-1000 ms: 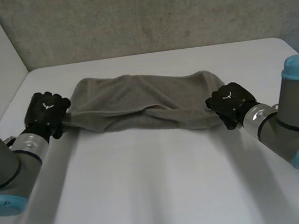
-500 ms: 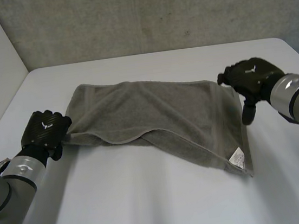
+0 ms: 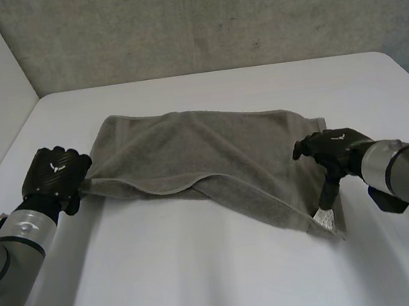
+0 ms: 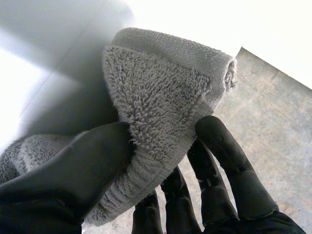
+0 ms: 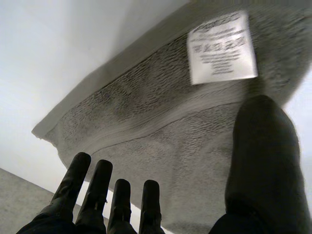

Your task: Fold the towel.

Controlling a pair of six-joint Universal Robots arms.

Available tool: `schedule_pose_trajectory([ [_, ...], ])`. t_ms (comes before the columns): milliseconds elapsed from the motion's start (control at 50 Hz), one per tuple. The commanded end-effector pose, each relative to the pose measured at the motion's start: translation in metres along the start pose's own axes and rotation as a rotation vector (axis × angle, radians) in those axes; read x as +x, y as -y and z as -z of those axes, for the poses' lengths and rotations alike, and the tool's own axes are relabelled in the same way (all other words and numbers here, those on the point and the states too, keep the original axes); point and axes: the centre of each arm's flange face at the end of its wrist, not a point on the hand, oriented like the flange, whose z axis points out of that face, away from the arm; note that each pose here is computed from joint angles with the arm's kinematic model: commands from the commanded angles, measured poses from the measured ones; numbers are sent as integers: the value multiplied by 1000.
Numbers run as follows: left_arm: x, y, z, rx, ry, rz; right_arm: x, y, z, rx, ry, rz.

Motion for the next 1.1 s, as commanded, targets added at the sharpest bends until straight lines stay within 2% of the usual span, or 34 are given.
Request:
schedule_pose_trajectory([
  [20,-2,1,-2,3,7,6,-15,-25,20,-6,11,-39],
  [260,-4,0,-2,3,10,15,-20,-40,23,-9,11,-59],
  [560,-4,0,-2,3,10,16,-18,-54,2,-24,7,-62],
  [900,-4,0,-2,2,11,16,-23,-58,4,-35,22,-63],
  [1020,-7,0,-4,1,20,16,-13,-42,8,21,-16,-54],
  [1060,-10,-1,-4,0,30,16,-9,-30,15,72,-41,-34],
  [1100,-23,6,-3,13,67,7,-4,2,38,206,-78,17],
])
